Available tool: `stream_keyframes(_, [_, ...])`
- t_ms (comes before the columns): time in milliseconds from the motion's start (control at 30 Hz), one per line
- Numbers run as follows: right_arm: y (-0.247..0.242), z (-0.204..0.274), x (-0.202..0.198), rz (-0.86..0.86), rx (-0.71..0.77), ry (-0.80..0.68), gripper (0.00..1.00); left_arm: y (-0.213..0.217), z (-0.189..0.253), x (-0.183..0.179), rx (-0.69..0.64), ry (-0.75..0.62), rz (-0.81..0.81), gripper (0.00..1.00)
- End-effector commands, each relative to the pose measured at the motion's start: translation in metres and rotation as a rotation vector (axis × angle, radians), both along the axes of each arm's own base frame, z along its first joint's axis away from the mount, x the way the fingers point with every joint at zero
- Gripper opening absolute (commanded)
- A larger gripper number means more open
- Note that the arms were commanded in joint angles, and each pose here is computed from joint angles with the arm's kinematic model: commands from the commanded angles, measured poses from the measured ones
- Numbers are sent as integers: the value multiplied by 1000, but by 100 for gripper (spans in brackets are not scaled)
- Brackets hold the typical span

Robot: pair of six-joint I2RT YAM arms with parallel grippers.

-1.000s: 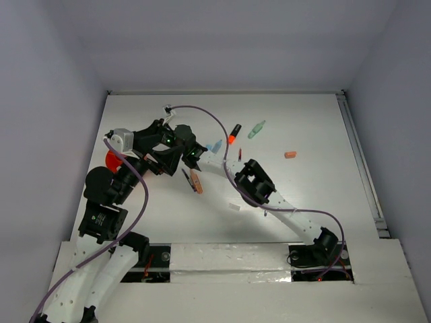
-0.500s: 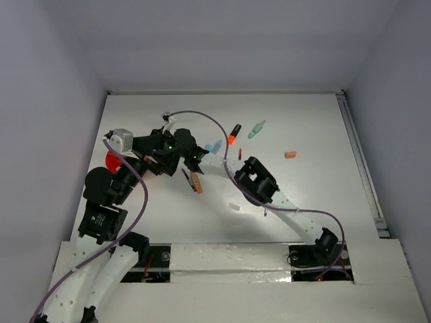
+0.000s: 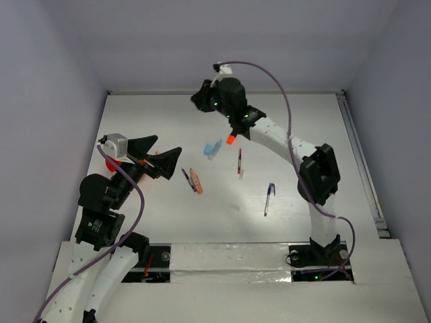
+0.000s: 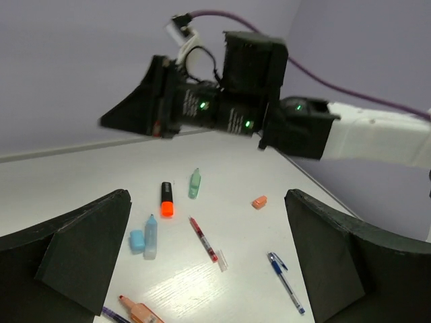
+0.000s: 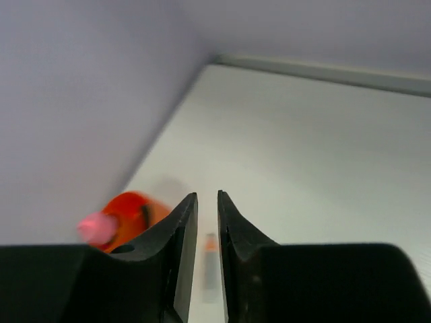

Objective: Sort the stationery into containers
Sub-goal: Place the pen in the storage box, then pick up the pen from the center of the board.

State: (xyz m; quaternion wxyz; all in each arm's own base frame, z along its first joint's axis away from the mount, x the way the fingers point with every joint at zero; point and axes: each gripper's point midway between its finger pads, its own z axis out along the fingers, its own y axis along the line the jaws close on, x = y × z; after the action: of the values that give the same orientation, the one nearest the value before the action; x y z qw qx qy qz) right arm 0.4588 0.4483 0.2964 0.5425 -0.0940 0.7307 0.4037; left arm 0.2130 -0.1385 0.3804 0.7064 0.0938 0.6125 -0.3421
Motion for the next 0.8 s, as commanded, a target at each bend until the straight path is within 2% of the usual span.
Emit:
stream_keyframes(0, [-109, -93, 29, -271, -349, 241, 17, 0, 11, -3, -14, -48, -3, 99])
stream_keyframes(67, [-142, -104, 32, -321, -410, 298, 8, -1, 9, -3, -11, -40, -6, 99])
stream_keyframes(133, [-179, -114, 45, -391, -447, 344, 14, -2, 6, -3, -8, -30, -9, 99])
stream_keyframes(167, [-186, -121, 51, -404, -460, 369, 33, -2, 6, -3, -6, -28, -5, 99])
stream_keyframes(267, [-207, -147, 56, -429, -514, 455, 73, -4, 3, -1, -1, -15, -10, 99])
stream_keyframes(333, [-207, -158, 60, -435, -524, 470, 80, -6, 3, -2, 1, -13, -19, 99])
stream_keyframes(567, [-188, -199, 77, -391, -503, 558, 82, -10, 2, -4, 3, -9, -39, 99])
stream_keyframes(767, [-182, -227, 87, -401, -495, 599, 77, -16, 1, -8, 4, -6, -63, 99])
